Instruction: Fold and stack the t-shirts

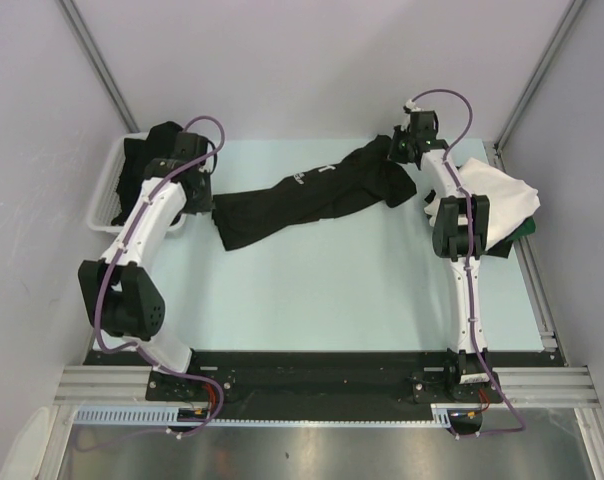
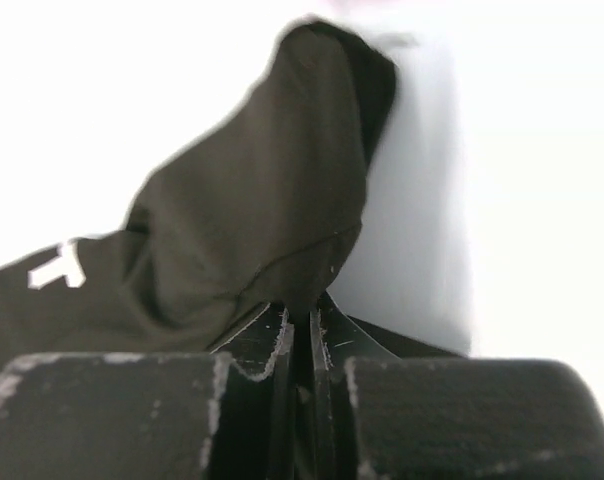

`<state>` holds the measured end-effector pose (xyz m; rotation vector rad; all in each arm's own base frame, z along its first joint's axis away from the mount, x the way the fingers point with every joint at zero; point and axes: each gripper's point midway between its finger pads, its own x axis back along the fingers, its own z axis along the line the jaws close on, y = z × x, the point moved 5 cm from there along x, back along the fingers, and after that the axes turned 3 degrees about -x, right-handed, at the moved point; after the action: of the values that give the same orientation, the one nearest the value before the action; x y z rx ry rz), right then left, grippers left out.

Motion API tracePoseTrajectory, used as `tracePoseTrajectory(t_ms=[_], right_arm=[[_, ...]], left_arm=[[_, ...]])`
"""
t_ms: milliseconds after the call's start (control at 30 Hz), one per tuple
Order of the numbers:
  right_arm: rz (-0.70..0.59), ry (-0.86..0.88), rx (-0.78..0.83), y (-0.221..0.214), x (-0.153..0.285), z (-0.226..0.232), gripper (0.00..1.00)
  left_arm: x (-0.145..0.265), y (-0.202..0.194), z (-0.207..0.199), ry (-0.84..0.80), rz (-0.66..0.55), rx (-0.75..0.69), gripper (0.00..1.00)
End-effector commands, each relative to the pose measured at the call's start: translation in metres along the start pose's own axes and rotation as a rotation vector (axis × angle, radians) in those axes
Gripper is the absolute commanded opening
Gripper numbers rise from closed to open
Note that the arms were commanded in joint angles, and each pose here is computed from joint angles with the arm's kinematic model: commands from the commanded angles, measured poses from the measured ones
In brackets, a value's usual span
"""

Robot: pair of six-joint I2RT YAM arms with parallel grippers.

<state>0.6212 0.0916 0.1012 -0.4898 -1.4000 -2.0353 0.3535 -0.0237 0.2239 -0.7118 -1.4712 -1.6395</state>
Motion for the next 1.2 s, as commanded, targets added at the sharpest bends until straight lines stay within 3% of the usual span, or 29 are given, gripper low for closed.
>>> tracePoseTrajectory(t_ms=[0,133,300,333,400,433,467,500,633,767,933,1167], right_arm=[[-0.278,0.112,0.021,0.067,0.008,0.025,0.08],[-0.316,0.121,0.018,0.072,0.005,0.026,0.09],[-0.239,0.083,0.004,0.048,-0.010,0.009,0.12],[-0.225,0.072,-0.001,0.044,-0.012,0.006,0.22],[-0.201,0.057,-0.007,0.034,-0.015,-0.001,0.33],[-0.198,0.049,-0.016,0.032,-0.016,-0.004,0.45],[-0.195,0.034,-0.023,0.031,-0.016,-0.006,0.92],[-0.195,0.018,-0.026,0.031,-0.015,-0.010,0.99],[-0.218,0.018,-0.018,0.038,-0.006,-0.008,0.99],[-0.275,0.032,-0.011,0.065,0.029,0.005,1.00],[-0.381,0.065,0.023,0.108,0.113,0.036,1.00],[-0.410,0.096,0.046,0.111,0.190,0.059,1.00]], left_arm=[[0.016,-0.007,0.000,-0.001,-0.048,0.014,0.26],[0.010,-0.018,-0.004,-0.007,-0.018,0.014,0.26],[0.012,-0.012,-0.006,-0.014,-0.032,0.014,0.25],[0.014,-0.010,-0.006,-0.016,-0.038,0.014,0.25],[0.015,-0.007,-0.008,-0.024,-0.043,0.012,0.25],[0.016,-0.006,-0.008,-0.023,-0.045,0.011,0.26],[0.016,-0.005,-0.008,-0.025,-0.048,0.012,0.26],[0.016,-0.005,-0.009,-0.026,-0.050,0.012,0.25],[0.010,-0.006,-0.014,-0.041,-0.054,0.021,0.26],[-0.013,-0.012,-0.029,-0.078,-0.054,0.064,0.27],[-0.046,-0.011,-0.051,-0.113,-0.045,0.086,0.31],[-0.102,0.010,-0.076,-0.108,-0.002,0.049,0.33]])
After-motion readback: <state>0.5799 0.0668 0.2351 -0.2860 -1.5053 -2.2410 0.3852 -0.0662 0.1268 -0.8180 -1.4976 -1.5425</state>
